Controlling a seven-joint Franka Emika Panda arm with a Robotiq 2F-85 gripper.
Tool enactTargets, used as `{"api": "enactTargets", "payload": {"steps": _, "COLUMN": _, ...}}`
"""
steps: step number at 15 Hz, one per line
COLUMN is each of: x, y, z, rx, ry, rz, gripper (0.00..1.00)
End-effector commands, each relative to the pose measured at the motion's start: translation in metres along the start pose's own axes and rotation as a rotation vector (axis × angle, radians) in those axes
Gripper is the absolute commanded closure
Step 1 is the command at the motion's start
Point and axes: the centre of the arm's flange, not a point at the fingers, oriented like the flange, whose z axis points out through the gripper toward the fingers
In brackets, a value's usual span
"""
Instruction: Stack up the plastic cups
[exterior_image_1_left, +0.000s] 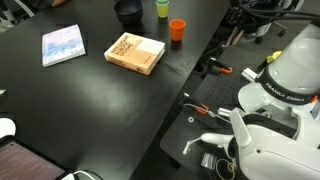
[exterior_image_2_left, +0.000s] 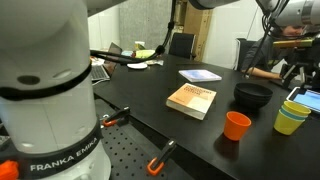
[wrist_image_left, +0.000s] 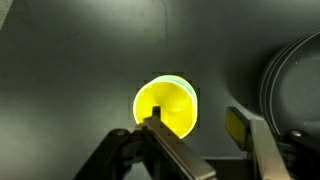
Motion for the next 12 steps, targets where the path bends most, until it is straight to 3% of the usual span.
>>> {"api": "enactTargets", "payload": {"steps": 1, "x": -0.031, "y": 0.009, "z": -0.008, "rx": 0.023, "ry": -0.021, "rz": 0.012, "gripper": 0.01}}
{"api": "enactTargets", "payload": {"steps": 8, "x": -0.098, "y": -0.009, "z": -0.008, "rx": 0.134, "ry": -0.017, "rz": -0.011, "gripper": 0.00}}
{"api": "enactTargets", "payload": {"steps": 12, "x": -0.126, "y": -0.019, "z": -0.002, "rx": 0.129, "ry": -0.030, "rz": -0.012, "gripper": 0.00}}
